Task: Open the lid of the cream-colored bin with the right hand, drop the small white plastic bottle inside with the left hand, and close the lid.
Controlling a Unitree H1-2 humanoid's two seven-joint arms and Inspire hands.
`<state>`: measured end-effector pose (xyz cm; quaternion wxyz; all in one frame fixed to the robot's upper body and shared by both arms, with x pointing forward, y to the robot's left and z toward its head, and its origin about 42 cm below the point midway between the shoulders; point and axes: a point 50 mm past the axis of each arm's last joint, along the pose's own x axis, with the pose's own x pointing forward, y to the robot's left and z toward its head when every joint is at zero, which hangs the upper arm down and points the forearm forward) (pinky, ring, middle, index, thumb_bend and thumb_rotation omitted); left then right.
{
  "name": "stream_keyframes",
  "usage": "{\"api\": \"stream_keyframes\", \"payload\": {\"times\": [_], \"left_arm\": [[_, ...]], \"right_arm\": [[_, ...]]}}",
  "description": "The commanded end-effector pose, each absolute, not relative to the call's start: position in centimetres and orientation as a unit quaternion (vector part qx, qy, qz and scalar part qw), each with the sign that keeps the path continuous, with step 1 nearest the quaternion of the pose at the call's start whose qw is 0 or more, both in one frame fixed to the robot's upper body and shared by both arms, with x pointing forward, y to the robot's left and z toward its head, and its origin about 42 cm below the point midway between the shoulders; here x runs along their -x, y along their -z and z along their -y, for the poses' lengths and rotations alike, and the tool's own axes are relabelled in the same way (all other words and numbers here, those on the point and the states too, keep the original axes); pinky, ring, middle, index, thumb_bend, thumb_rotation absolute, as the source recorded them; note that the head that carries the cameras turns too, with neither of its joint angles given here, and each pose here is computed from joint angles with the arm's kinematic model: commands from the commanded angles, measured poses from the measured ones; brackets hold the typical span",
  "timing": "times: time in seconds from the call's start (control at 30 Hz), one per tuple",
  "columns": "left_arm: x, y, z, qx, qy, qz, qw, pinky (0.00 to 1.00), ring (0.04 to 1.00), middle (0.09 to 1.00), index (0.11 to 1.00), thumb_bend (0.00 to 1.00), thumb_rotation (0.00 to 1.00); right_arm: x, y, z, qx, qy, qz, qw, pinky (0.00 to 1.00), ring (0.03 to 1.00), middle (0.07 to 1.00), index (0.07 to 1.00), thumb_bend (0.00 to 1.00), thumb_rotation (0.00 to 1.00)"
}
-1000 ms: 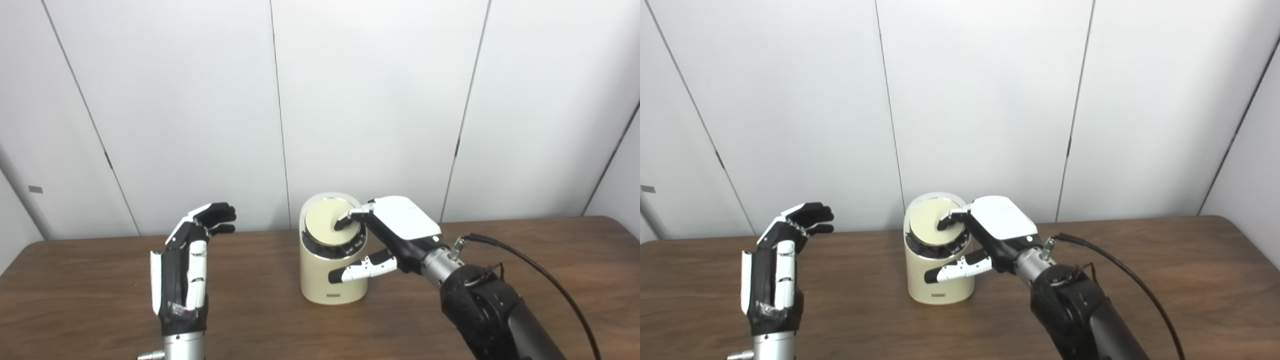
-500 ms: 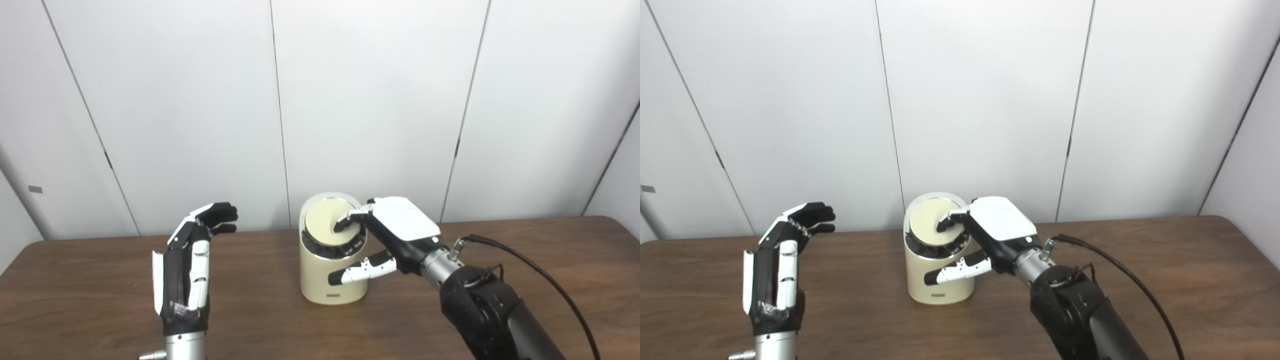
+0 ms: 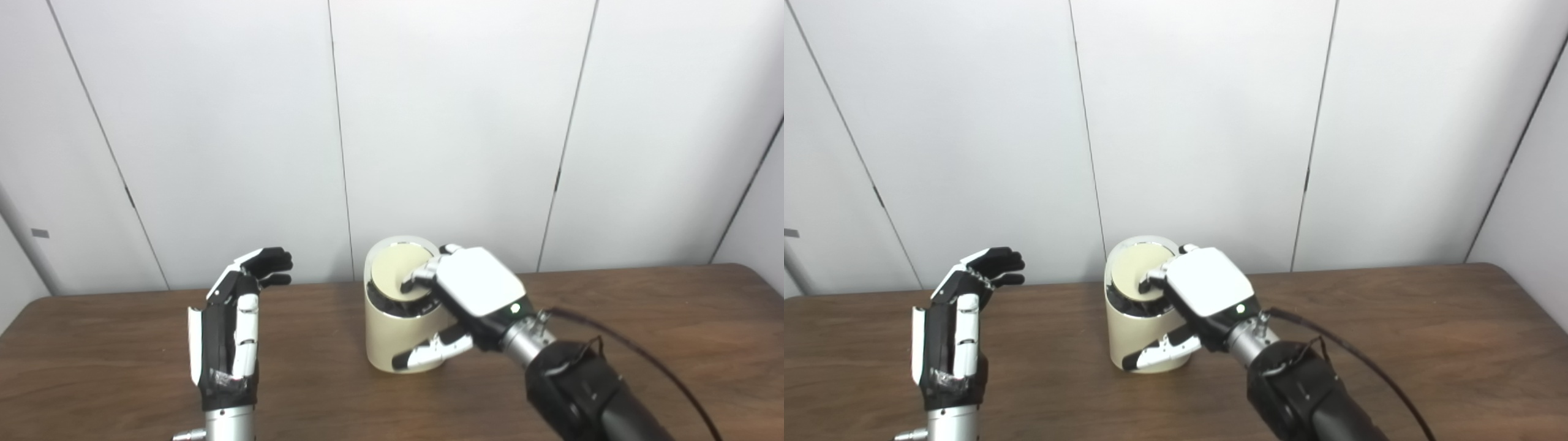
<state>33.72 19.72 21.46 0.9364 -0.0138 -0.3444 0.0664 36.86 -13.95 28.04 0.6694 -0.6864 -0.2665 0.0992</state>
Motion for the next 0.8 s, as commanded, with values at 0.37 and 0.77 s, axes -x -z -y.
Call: {"api": "stream_keyframes", "payload": {"times": [0.37,0.77], "left_arm": [[-34.1,-23.2,-19.2,0.011,-0.065,0.381,0.922,0.60,0.666,0.670,0.667,0.34,0.84],[-34.0,-23.3,-19.3,0.015,-0.064,0.380,0.923,0.61,0.670,0.675,0.673,0.34,0.84]], "right_arm": [[-35.9,-26.8,12.3,0.729,-0.082,0.298,0.611,0.96,0.816,0.758,0.716,0.78,0.83],[-35.9,-27.1,12.6,0.713,-0.093,0.252,0.648,0.97,0.831,0.764,0.722,0.79,0.84]]}}
